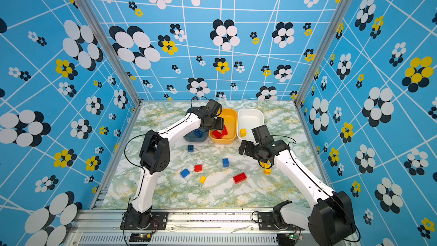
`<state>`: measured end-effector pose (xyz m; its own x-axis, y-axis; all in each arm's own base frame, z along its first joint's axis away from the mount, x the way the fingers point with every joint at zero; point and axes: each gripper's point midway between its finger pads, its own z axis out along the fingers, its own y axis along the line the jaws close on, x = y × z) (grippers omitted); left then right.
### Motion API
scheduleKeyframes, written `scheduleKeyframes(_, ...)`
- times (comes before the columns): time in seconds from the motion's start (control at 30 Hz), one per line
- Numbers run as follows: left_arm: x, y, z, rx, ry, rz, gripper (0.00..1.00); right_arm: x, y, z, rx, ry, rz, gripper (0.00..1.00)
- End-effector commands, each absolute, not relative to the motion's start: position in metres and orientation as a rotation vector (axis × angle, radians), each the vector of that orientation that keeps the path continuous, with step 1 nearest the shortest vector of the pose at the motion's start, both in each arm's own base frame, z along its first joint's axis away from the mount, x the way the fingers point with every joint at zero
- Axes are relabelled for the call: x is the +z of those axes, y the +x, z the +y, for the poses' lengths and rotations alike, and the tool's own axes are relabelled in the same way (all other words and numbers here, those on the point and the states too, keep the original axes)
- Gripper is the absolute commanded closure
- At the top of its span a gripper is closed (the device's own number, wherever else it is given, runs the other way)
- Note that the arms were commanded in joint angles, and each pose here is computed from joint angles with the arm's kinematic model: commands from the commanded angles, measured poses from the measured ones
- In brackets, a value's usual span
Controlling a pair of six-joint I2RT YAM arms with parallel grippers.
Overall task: Sort the legos into containers by color
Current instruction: 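Open the left gripper over the yellow bin while the right lowers onto a yellow brick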
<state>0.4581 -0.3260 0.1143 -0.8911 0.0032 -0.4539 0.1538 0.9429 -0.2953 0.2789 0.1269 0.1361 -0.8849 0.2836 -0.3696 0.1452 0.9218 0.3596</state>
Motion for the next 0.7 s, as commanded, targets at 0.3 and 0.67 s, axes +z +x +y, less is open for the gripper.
scheduleKeyframes(0.3, 0.165, 0.431, -0.303, -0.603, 0.052, 2.515, 0.23, 0.099, 0.26, 0.059, 0.277, 0.668, 2.702, 0.02)
scheduleKeyframes(0.67, 0.177, 0.407, -0.257, -0.627, -0.004, 2.488, 0.17, 0.078, 0.262, 0.028, 0.148, 0.766, 2.721, 0.1)
